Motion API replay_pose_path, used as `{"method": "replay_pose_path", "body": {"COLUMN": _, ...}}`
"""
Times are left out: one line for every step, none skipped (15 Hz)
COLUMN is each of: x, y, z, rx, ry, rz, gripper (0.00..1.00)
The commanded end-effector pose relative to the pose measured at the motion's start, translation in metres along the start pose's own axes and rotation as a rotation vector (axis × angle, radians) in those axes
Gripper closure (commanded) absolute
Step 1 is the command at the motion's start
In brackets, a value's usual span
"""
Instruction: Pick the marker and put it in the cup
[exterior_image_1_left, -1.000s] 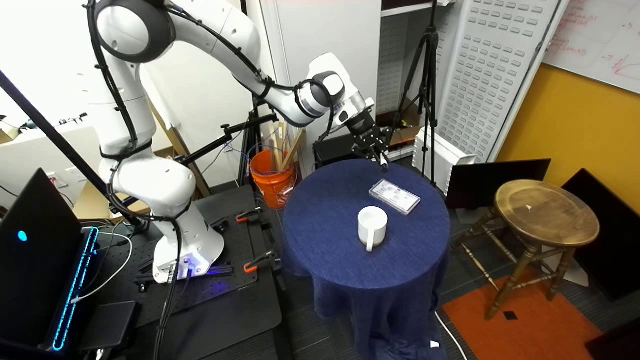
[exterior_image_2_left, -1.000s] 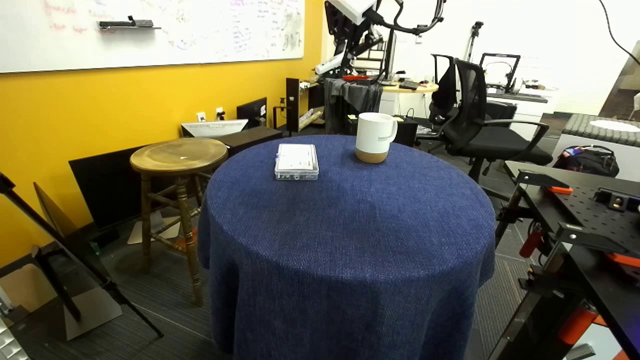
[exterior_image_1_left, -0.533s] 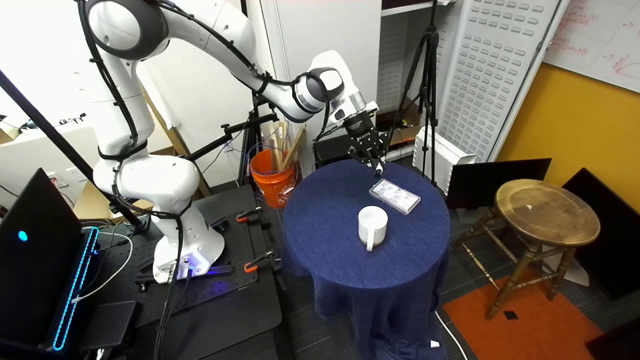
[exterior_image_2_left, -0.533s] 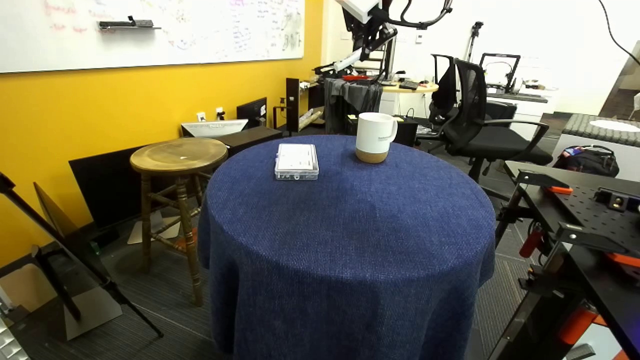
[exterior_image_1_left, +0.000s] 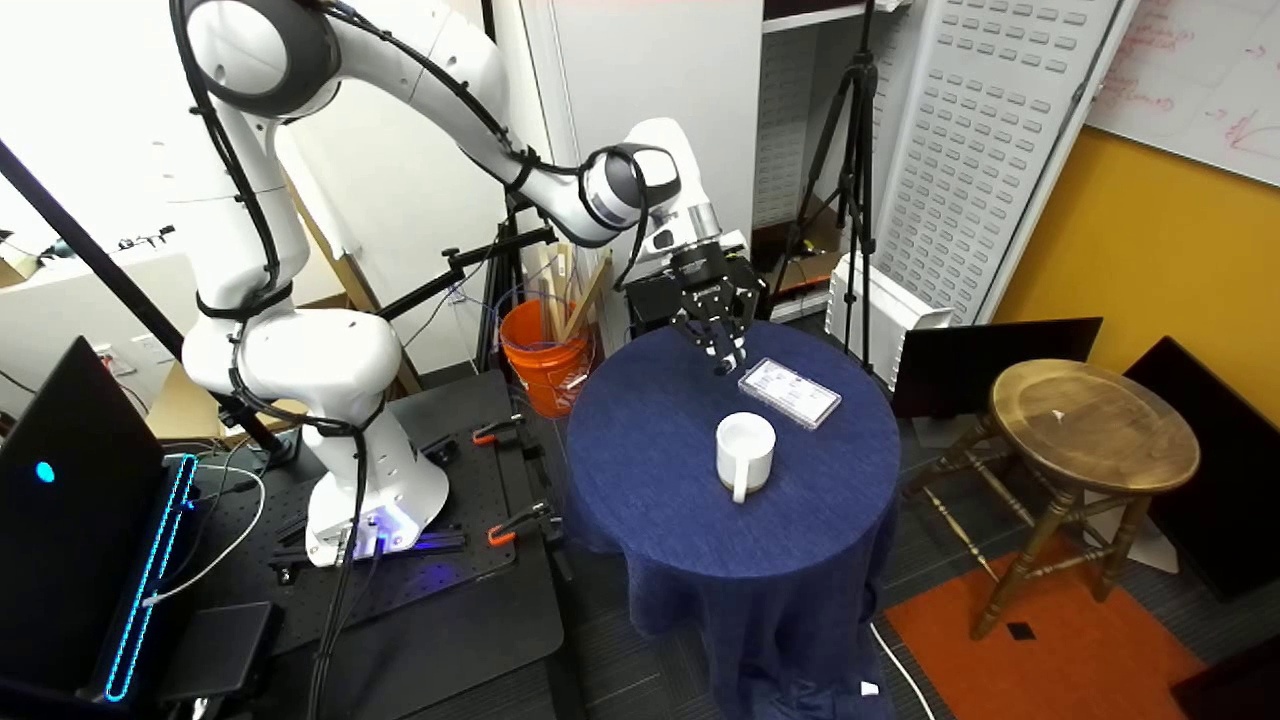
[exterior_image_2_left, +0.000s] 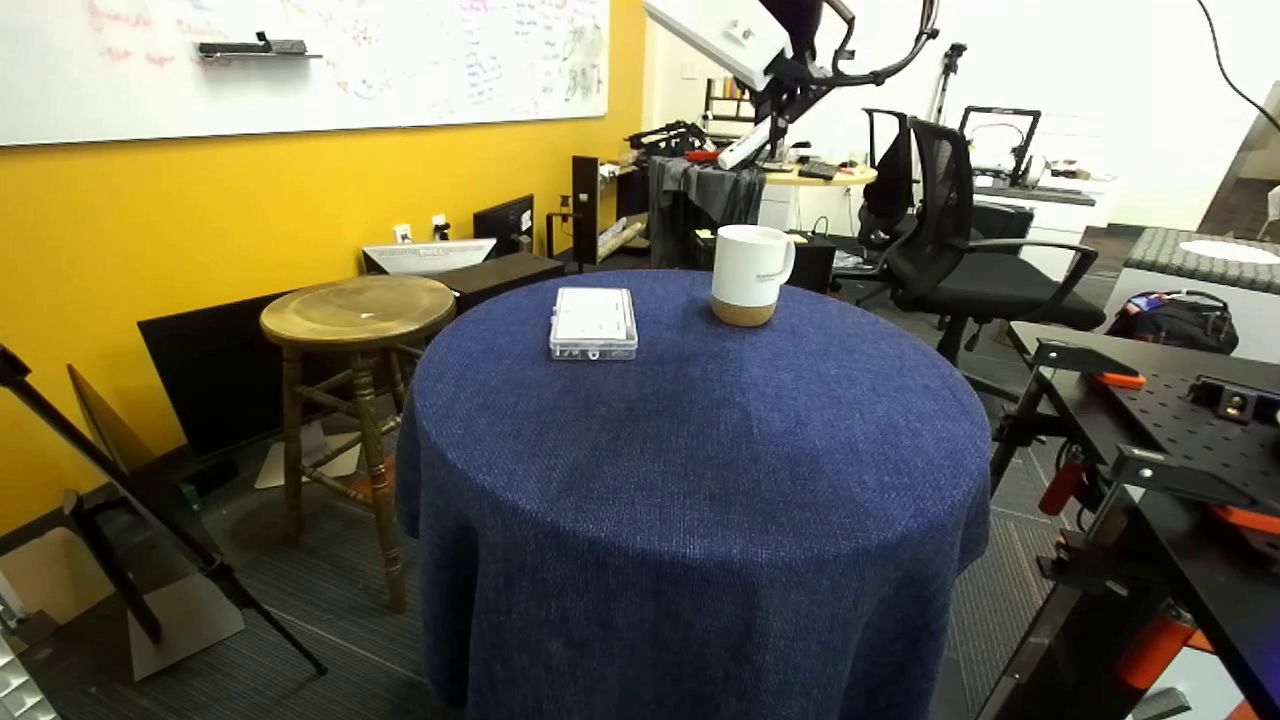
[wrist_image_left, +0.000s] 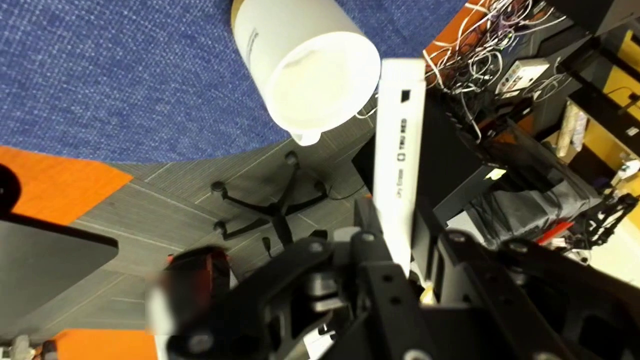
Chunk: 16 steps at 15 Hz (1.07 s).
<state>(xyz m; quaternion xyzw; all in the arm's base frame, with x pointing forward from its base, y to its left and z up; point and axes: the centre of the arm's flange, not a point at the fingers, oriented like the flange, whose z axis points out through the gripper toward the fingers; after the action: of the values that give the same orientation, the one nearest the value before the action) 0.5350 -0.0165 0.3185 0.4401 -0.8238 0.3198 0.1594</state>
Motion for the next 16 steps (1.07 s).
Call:
{"method": "replay_pose_path", "body": {"x": 0.014, "y": 0.012, "z": 0.001, "rx": -0.053, "ry": 0.079, "rz": 0.028, "gripper": 0.95}}
{"method": "replay_pose_path", "body": {"x": 0.017, "y": 0.012, "z": 0.003, "rx": -0.064, "ry": 0.095, "rz": 0.036, "gripper": 0.95}}
{"method": "replay_pose_path", "body": {"x": 0.02, "y": 0.011, "z": 0.006, "rx": -0.075, "ry": 0.108, "rz": 0.045, "gripper": 0.95}}
{"method": "replay_pose_path", "body": {"x": 0.022, "y": 0.01, "z": 0.008, "rx": -0.082, "ry": 0.124, "rz": 0.063, "gripper": 0.95}}
{"method": "replay_pose_path", "body": {"x": 0.024, "y": 0.007, "z": 0.011, "rx": -0.09, "ry": 0.13, "rz": 0.078, "gripper": 0.95}}
{"method": "replay_pose_path", "body": {"x": 0.026, "y": 0.005, "z": 0.013, "rx": -0.096, "ry": 0.137, "rz": 0.09, "gripper": 0.95}}
{"method": "replay_pose_path", "body": {"x": 0.028, "y": 0.002, "z": 0.017, "rx": -0.099, "ry": 0.144, "rz": 0.107, "gripper": 0.95}}
{"method": "replay_pose_path", "body": {"x": 0.029, "y": -0.001, "z": 0.019, "rx": -0.102, "ry": 0.145, "rz": 0.119, "gripper": 0.95}}
{"method": "replay_pose_path", "body": {"x": 0.029, "y": -0.004, "z": 0.023, "rx": -0.104, "ry": 0.147, "rz": 0.132, "gripper": 0.95}}
{"method": "replay_pose_path", "body": {"x": 0.028, "y": -0.007, "z": 0.027, "rx": -0.108, "ry": 0.148, "rz": 0.136, "gripper": 0.95}}
{"method": "replay_pose_path", "body": {"x": 0.027, "y": -0.01, "z": 0.031, "rx": -0.111, "ry": 0.152, "rz": 0.138, "gripper": 0.95}}
{"method": "replay_pose_path", "body": {"x": 0.026, "y": -0.011, "z": 0.032, "rx": -0.113, "ry": 0.154, "rz": 0.137, "gripper": 0.95}}
{"method": "replay_pose_path", "body": {"x": 0.025, "y": -0.012, "z": 0.034, "rx": -0.108, "ry": 0.162, "rz": 0.135, "gripper": 0.95}}
{"method": "replay_pose_path", "body": {"x": 0.024, "y": -0.014, "z": 0.036, "rx": -0.106, "ry": 0.166, "rz": 0.129, "gripper": 0.95}}
{"method": "replay_pose_path", "body": {"x": 0.022, "y": -0.015, "z": 0.038, "rx": -0.101, "ry": 0.172, "rz": 0.122, "gripper": 0.95}}
{"method": "replay_pose_path", "body": {"x": 0.021, "y": -0.017, "z": 0.039, "rx": -0.098, "ry": 0.175, "rz": 0.115, "gripper": 0.95}}
